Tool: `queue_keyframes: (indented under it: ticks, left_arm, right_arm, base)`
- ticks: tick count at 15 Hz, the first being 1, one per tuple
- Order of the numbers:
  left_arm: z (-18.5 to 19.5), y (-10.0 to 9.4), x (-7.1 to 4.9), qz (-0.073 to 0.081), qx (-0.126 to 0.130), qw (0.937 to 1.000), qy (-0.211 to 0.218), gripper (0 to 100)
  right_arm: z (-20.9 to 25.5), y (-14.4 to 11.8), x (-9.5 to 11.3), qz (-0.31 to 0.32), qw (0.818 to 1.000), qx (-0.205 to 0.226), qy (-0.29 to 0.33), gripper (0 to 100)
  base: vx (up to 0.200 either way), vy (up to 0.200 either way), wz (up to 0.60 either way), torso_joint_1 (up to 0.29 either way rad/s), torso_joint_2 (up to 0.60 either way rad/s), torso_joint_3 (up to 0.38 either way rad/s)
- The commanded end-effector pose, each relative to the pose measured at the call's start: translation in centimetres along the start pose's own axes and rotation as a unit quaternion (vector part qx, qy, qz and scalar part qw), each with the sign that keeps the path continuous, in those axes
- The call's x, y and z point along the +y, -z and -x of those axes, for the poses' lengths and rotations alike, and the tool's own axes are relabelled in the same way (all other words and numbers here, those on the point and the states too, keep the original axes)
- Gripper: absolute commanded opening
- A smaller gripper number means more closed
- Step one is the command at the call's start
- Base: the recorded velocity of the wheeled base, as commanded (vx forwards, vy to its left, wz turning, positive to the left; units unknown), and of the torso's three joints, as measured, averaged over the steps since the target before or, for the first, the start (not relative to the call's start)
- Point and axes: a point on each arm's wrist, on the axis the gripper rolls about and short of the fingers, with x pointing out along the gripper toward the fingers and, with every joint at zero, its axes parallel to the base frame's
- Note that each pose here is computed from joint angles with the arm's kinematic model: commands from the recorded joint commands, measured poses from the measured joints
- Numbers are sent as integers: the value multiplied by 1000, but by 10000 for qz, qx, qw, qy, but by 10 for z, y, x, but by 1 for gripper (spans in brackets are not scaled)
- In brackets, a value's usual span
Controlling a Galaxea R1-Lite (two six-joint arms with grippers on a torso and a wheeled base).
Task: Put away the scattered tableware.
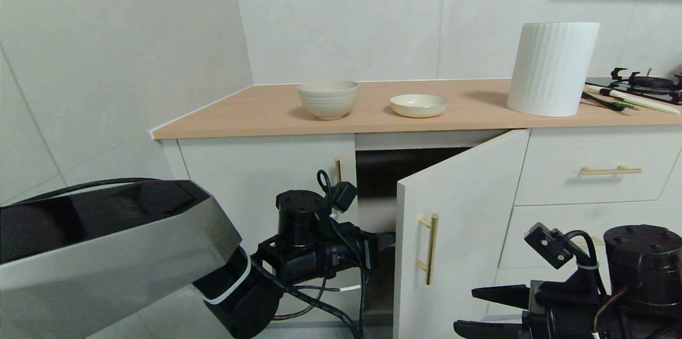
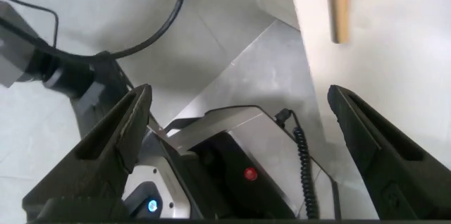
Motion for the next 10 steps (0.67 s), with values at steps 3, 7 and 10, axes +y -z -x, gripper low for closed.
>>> queue_keyframes:
  ticks: [3, 7, 10]
  left_arm:
    - [-21, -6, 9, 11, -14, 10000, -14, 0]
    - [-36, -15, 11, 75, 128, 9999, -62, 0]
    - [-40, -15, 5, 81, 196, 9998, -24, 0]
  right_arm:
    - [0, 1, 1, 114, 9999, 29, -14, 100]
    - [-2, 4, 4, 133, 9998, 107, -86, 100]
    - [-1, 5, 4, 133, 9998, 107, -86, 100]
  base:
    - [0, 0, 0, 0, 0, 0]
    - [0, 0, 0, 0, 0, 0]
    - [-67, 0, 0, -1, 1, 1]
